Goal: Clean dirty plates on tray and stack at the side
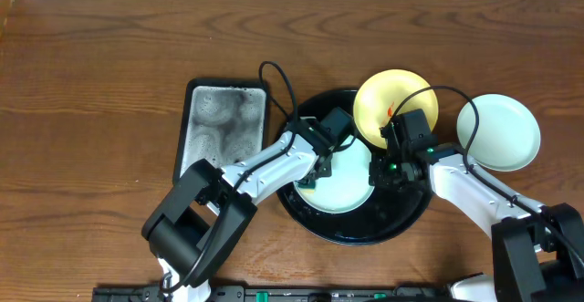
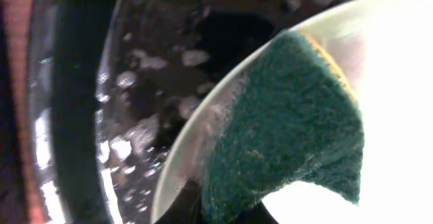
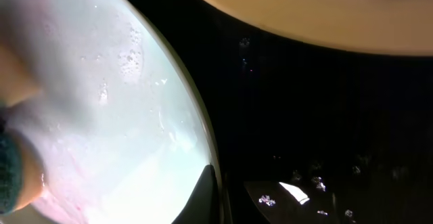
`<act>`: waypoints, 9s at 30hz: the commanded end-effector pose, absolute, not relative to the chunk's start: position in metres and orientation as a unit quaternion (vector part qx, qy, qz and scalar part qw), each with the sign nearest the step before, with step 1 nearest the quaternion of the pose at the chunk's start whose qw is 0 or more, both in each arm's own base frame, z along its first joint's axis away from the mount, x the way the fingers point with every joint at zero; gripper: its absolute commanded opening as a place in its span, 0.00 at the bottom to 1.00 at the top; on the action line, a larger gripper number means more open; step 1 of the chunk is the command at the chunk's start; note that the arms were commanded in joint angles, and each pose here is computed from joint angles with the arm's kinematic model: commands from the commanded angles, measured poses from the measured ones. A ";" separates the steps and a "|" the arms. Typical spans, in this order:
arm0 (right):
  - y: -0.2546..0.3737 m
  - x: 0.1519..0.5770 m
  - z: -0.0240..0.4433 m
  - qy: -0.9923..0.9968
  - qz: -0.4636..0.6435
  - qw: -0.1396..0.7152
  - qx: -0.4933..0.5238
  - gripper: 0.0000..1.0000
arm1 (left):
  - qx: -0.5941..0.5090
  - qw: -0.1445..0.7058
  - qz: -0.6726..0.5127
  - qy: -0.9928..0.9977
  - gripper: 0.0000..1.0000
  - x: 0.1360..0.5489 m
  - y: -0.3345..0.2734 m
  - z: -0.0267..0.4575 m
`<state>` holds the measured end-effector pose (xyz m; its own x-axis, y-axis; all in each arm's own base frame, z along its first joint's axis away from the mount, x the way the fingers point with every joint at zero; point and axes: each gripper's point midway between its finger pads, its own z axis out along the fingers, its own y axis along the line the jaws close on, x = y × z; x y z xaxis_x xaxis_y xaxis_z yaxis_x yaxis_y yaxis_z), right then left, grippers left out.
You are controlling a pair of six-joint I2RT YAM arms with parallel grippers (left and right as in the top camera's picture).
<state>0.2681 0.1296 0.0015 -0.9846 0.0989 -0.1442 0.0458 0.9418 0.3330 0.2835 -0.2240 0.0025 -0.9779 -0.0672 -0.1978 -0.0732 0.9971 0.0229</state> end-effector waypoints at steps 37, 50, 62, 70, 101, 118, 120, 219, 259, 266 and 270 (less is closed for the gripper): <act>0.104 0.264 -0.011 0.990 0.099 0.078 0.062 0.01 | -0.011 0.146 0.177 0.973 0.07 0.287 -0.171 -0.002; 0.104 0.264 -0.011 0.990 0.100 0.077 0.066 0.01 | 0.015 -0.007 -0.237 0.971 0.08 0.251 -0.329 -0.002; 0.104 0.263 -0.011 0.990 0.099 0.074 0.069 0.01 | 0.026 -0.049 -0.187 0.981 0.08 0.225 -0.309 -0.011; 0.105 0.263 -0.011 0.990 0.102 0.073 0.069 0.01 | -0.009 0.002 0.011 1.000 0.08 0.245 -0.223 -0.021; 0.100 0.282 0.059 0.978 0.095 0.183 0.016 0.01 | -0.122 0.127 0.043 0.983 0.08 0.342 -0.093 0.142; 0.092 0.286 0.178 0.955 -0.103 0.261 -0.090 0.01 | -0.125 0.045 -0.049 0.990 0.40 0.332 -0.061 0.108; 0.092 0.284 0.186 0.950 -0.123 0.268 -0.101 0.01 | -0.127 0.052 -0.054 0.989 0.44 0.332 -0.060 0.113; 0.166 0.240 0.272 0.730 -0.385 0.439 -0.355 0.01 | -0.125 0.115 -0.070 0.983 0.83 0.308 -0.056 0.173; 0.143 0.261 0.226 0.871 -0.232 0.380 -0.208 0.01 | -0.125 0.115 -0.071 0.983 0.83 0.308 -0.056 0.173; 0.114 0.298 0.201 0.951 -0.025 0.304 -0.050 0.01 | -0.125 0.115 -0.071 0.983 0.83 0.308 -0.056 0.173; 0.077 0.320 0.198 0.958 0.083 0.275 0.017 0.01 | -0.125 0.115 -0.070 0.983 0.83 0.308 -0.056 0.173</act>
<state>0.3155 0.0729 0.1896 -0.8256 -0.0507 -0.5620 0.0220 0.9923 -0.1219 0.3074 -0.0573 0.1703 -0.9438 -0.2614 -0.2024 -0.2302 0.9590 -0.1650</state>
